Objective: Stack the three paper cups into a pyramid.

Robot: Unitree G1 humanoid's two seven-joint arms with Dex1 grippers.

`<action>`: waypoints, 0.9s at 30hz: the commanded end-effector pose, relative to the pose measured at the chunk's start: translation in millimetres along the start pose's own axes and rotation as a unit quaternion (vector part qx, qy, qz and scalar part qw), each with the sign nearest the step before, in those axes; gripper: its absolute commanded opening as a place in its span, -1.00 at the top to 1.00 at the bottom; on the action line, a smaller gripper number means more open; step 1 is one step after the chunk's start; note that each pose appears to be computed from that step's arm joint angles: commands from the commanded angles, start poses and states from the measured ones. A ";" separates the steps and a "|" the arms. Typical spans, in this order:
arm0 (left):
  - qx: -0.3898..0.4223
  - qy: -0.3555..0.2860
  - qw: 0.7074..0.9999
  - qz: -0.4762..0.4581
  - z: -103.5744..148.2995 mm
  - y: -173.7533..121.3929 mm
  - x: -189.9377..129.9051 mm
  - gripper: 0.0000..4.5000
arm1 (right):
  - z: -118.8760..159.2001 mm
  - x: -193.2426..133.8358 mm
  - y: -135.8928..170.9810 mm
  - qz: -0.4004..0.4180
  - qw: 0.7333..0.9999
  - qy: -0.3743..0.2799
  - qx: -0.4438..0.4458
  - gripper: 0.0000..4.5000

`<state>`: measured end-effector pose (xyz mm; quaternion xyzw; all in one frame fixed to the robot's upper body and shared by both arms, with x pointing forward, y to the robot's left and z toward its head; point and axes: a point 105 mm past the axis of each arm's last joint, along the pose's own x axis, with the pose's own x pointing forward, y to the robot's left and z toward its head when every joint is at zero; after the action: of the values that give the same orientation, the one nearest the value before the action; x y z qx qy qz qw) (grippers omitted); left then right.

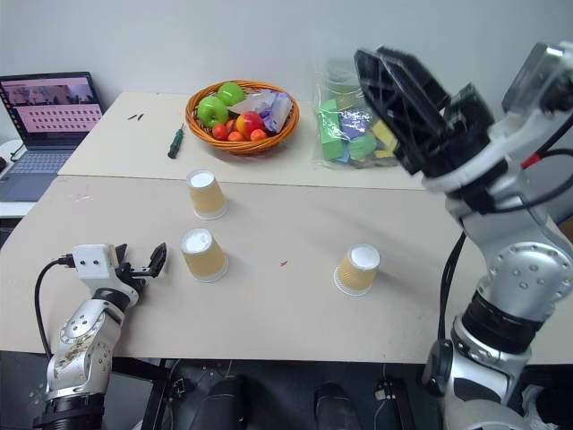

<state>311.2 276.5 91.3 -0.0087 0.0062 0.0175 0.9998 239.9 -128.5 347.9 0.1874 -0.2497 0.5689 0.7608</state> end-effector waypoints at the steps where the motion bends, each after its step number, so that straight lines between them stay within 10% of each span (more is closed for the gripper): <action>1: 0.015 -0.007 1.000 -0.007 8.1 2.5 -5.0 -1.00 | -49.7 -1.5 35.3 0.086 0.981 0.173 -0.010 -0.98; 6: 0.065 0.035 0.995 -0.068 5.1 11.3 -32.6 -1.00 | -173.3 -77.3 18.4 0.090 0.833 0.535 -0.109 -0.98; 14: 0.178 0.150 0.947 -0.223 -5.6 32.7 -97.8 -1.00 | -186.8 -77.5 -6.0 0.070 0.838 0.520 -0.149 -0.98; 27: 0.177 0.013 0.915 -0.362 55.0 -64.9 -39.3 -1.00 | -190.4 -78.8 -13.1 0.039 0.847 0.510 -0.146 -0.98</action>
<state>275.7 218.6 141.4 0.1684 0.0309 -0.3394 0.9249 264.2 -81.8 137.7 -0.2459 0.1038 0.5794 0.7701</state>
